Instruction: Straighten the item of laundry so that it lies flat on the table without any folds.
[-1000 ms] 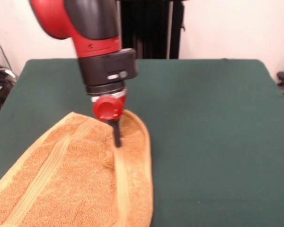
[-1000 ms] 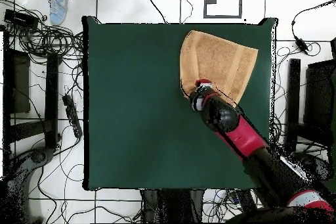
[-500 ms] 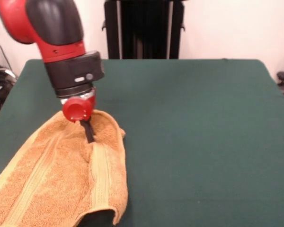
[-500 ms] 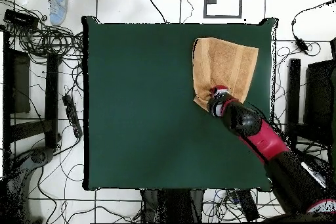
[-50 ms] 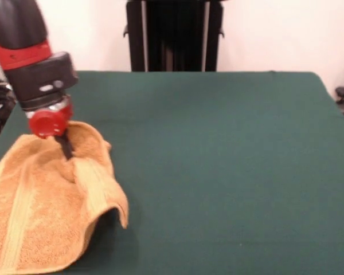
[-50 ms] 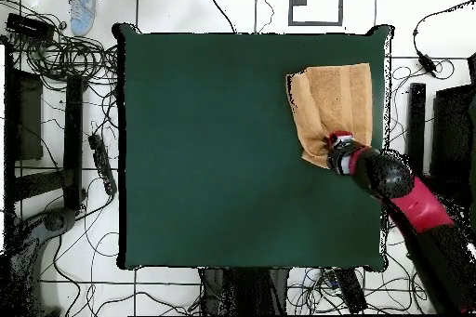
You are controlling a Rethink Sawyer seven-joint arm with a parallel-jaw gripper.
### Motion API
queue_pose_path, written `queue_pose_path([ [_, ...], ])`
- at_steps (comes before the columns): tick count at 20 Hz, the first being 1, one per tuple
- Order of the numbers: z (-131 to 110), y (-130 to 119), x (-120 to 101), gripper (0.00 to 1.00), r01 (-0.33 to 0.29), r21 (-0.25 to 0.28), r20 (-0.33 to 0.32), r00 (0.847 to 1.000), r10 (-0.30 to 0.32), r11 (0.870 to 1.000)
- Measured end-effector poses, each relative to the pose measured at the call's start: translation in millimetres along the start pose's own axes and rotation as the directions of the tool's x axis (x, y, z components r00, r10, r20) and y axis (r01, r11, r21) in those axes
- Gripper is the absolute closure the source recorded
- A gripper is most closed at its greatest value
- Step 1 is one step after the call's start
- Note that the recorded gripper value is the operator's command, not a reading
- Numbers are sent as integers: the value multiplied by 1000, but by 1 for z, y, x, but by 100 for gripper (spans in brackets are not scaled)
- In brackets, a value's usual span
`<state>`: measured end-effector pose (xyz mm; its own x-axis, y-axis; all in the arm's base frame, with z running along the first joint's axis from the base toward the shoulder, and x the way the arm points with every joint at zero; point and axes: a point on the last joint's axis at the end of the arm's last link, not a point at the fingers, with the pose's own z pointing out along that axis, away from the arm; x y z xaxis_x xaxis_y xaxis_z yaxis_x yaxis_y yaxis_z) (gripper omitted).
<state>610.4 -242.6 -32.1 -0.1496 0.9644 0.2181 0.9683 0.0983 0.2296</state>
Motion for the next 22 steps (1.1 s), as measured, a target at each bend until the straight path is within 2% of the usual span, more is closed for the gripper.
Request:
queue_pose_path([
  [4, -13, -12, -40, 100, -7, 19, -12, 1000, 7, 1000],
  [8, -18, -17, -61, 100, -23, 23, -36, 999, 24, 999],
  [13, -20, -19, -70, 100, -27, 27, -45, 999, 28, 999],
  [22, -17, -8, -57, 100, 13, 27, -21, 1000, -12, 1000],
])
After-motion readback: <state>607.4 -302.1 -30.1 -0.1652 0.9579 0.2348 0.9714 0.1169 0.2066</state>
